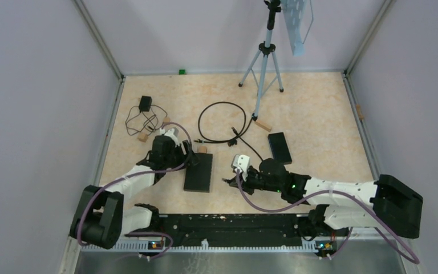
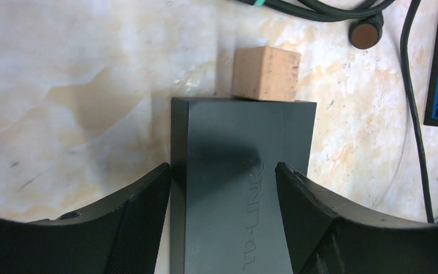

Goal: Insert the plug into the switch port
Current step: Insert the connector at the center of the board.

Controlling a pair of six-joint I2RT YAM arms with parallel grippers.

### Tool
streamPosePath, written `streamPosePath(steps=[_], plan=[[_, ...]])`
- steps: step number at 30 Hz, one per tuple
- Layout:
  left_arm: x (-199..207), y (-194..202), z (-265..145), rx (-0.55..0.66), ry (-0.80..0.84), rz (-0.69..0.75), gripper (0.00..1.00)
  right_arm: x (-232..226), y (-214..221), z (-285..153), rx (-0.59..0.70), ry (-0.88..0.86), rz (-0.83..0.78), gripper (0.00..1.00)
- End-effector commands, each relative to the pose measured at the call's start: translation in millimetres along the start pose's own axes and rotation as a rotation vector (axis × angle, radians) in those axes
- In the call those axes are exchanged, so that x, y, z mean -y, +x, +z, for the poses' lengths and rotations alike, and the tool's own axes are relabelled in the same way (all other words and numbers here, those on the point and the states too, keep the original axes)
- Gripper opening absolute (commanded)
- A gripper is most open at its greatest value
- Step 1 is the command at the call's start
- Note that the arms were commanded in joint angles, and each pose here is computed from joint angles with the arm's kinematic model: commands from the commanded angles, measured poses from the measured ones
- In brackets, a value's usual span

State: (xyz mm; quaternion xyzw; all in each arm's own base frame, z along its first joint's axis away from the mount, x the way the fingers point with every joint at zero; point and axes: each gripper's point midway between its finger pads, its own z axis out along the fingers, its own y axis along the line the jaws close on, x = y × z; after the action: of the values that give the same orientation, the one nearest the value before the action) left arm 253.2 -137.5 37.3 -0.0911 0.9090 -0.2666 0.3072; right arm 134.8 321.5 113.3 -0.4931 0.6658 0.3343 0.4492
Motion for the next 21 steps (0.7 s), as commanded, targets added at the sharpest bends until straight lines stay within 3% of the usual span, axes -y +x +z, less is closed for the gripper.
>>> streamPosePath(steps=[1, 5, 15, 21], plan=[[6.5, 8.2, 14.2, -0.069, 0.019, 0.063, 0.74, 19.3, -2.0, 9.9, 0.07, 0.122, 0.031, 0.0], [14.9, 4.2, 24.3, -0.095, 0.039, 0.099, 0.73, 36.4, 6.2, 16.0, 0.053, 0.218, 0.044, 0.0], [49.3, 10.1, 40.6, -0.162, 0.157, 0.158, 0.73, 18.7, 33.3, 32.9, -0.017, 0.109, 0.048, 0.0], [45.9, -6.2, 31.1, -0.121, 0.072, 0.179, 0.79, 14.8, 49.5, 32.9, -0.072, 0.092, 0.054, 0.0]])
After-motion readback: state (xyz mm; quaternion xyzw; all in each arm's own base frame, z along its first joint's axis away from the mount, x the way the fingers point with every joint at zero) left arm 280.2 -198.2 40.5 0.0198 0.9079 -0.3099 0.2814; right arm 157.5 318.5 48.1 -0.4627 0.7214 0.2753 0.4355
